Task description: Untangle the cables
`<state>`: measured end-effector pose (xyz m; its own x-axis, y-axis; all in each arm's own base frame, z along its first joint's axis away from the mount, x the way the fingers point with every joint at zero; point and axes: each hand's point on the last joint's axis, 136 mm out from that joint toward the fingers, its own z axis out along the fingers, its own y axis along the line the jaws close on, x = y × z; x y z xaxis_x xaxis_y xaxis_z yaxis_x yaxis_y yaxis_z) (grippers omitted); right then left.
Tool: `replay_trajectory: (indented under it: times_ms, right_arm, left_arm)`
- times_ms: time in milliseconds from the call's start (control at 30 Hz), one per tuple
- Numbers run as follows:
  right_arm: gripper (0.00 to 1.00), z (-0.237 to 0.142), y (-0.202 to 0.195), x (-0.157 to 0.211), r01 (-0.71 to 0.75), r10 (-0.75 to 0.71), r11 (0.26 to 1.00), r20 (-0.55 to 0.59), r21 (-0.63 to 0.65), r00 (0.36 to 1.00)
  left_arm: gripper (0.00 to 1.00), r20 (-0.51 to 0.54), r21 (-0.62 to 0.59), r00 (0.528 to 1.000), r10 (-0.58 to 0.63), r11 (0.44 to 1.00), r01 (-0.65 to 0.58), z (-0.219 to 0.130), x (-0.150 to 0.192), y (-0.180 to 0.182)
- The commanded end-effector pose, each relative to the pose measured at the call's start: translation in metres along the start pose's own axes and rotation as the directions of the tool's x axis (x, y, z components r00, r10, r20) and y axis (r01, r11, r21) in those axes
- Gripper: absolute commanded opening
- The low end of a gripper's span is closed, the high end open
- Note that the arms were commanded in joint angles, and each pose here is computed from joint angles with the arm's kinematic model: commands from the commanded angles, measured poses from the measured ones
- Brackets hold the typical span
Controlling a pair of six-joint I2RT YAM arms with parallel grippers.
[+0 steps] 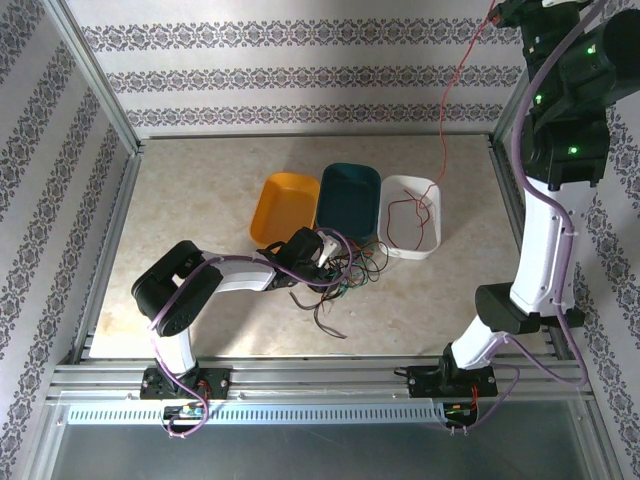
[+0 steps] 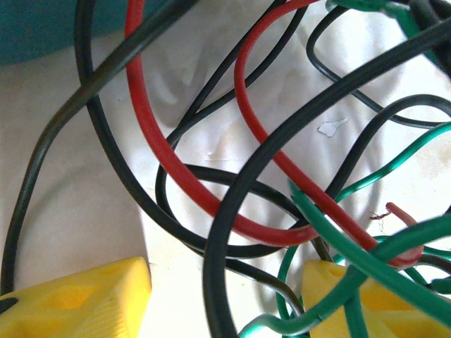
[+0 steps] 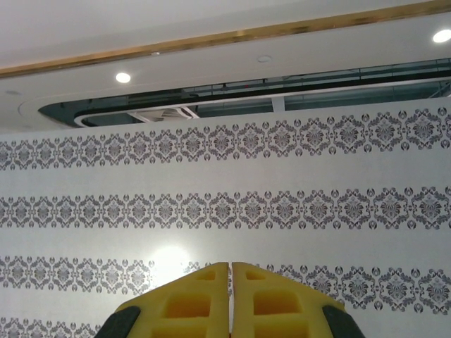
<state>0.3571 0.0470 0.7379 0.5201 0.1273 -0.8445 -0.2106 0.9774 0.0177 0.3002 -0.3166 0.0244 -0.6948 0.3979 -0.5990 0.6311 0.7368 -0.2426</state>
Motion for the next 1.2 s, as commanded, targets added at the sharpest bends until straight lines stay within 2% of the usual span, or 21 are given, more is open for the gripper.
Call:
replay_trajectory:
  times_ms: [0,133,300,400,567,700,833,1067,1167]
  right_arm:
    - [0.0,0.007,0.003,0.018,-0.043,0.042,0.999,-0.042,-0.014,0.998]
    - [0.0,-0.002,0.003,0.055,-0.086,0.086,0.996,-0.151,0.009,0.985]
    - [0.0,-0.049,0.001,0.137,-0.134,0.164,0.985,-0.337,0.11,0.927]
    - [0.0,-0.084,-0.001,0.187,-0.082,0.159,0.979,-0.435,0.189,0.886]
    - [0.0,-0.135,-0.021,0.25,0.072,0.126,0.943,-0.55,0.325,0.826]
    - [0.0,-0.163,-0.048,0.272,0.177,0.116,0.879,-0.558,0.443,0.822]
    - [0.0,-0.171,-0.064,0.282,0.237,0.09,0.827,-0.537,0.51,0.839]
    - [0.0,-0.184,-0.091,0.306,0.326,0.101,0.671,-0.518,0.665,0.849]
    - [0.0,-0.188,-0.094,0.316,0.411,0.069,0.596,-0.554,0.69,0.83]
  left_arm:
    - [0.6,-0.127,-0.073,0.991,-0.037,0.997,0.028,0.006,0.042,0.021]
    - [0.6,-0.122,-0.071,0.992,-0.042,0.997,0.033,0.007,0.042,0.02]
    - [0.6,-0.12,-0.065,0.992,-0.043,0.997,0.036,0.009,0.041,0.019]
    - [0.6,-0.113,-0.061,0.993,-0.043,0.997,0.037,0.008,0.039,0.018]
    - [0.6,-0.122,-0.058,0.992,-0.036,0.998,0.029,0.006,0.041,0.018]
    - [0.61,-0.125,-0.06,0.992,-0.032,0.998,0.025,0.004,0.042,0.018]
    - [0.61,-0.129,-0.057,0.991,-0.03,0.998,0.023,0.004,0.042,0.017]
    - [0.6,-0.129,-0.058,0.991,-0.034,0.998,0.027,0.005,0.04,0.017]
    - [0.61,-0.134,-0.06,0.99,-0.033,0.998,0.025,0.004,0.04,0.017]
